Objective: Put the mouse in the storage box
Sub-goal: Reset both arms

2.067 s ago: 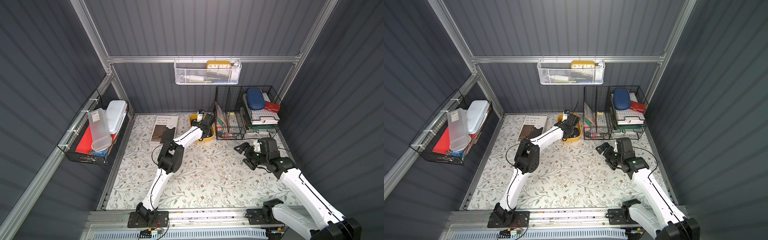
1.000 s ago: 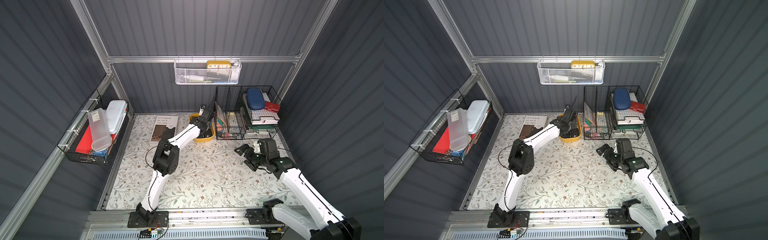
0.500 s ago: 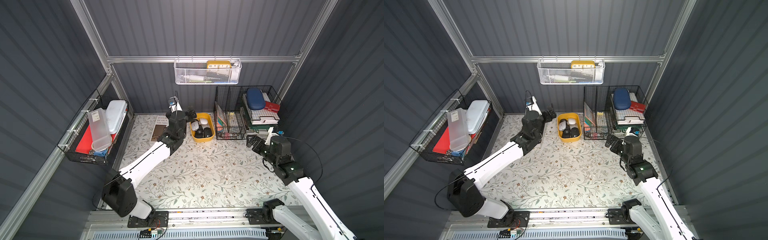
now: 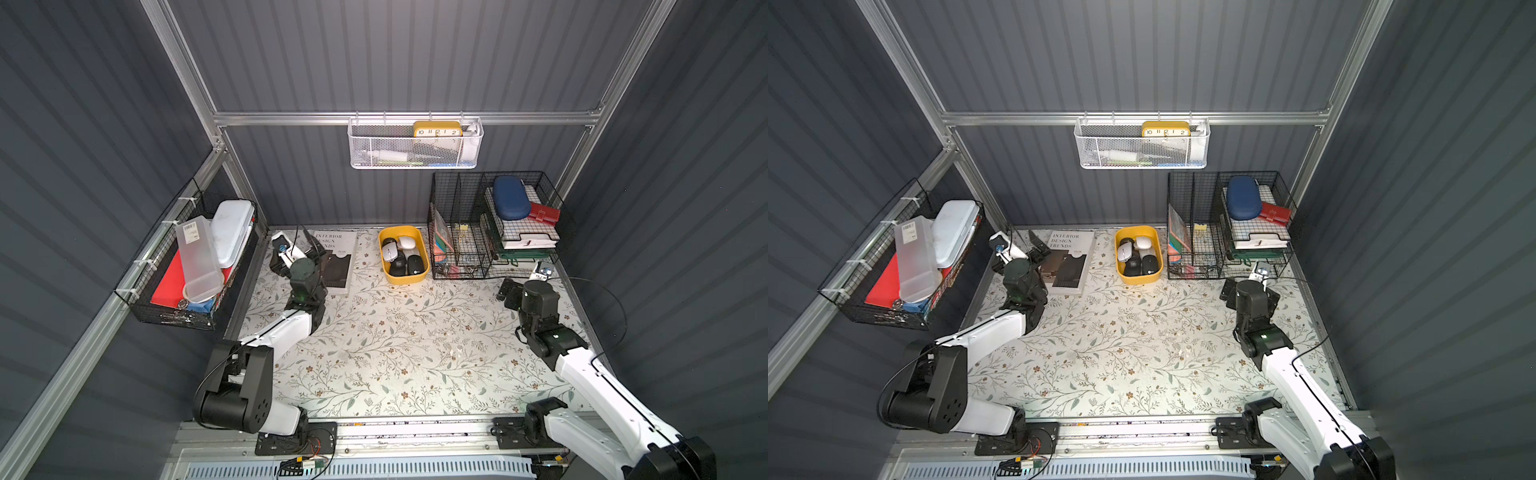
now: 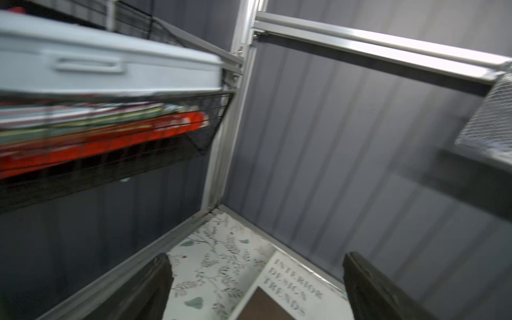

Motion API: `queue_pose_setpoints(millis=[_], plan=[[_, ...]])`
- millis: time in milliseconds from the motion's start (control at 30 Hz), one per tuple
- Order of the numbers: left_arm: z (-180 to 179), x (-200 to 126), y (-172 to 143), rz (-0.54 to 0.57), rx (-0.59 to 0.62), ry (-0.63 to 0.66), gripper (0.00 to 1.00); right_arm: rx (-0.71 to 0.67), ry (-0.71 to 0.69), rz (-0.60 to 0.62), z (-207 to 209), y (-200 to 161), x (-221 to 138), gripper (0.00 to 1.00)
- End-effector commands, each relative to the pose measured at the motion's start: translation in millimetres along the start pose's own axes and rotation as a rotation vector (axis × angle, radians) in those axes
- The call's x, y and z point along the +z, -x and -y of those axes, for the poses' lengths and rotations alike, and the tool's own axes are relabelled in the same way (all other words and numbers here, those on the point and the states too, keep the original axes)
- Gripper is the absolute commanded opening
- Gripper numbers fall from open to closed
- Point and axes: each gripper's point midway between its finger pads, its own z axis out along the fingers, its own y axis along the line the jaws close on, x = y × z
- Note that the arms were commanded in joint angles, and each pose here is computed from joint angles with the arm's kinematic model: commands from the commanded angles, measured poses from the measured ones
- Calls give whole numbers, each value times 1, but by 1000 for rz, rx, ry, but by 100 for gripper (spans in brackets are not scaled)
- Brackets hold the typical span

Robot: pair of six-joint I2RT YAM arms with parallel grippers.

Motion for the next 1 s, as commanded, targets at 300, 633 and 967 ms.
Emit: queue_pose_setpoints(millis=[300,633,967], plan=[[-36,-19,-18,199,31,-239,99,-82,-51,77,0,-28,37,99],[-42,2,-30,139,26,-232,100,-158,122,115,-19,-57,65,99],[-48,3,-29,137,12,-213,100,-64,130,46,-5,-68,99,99]])
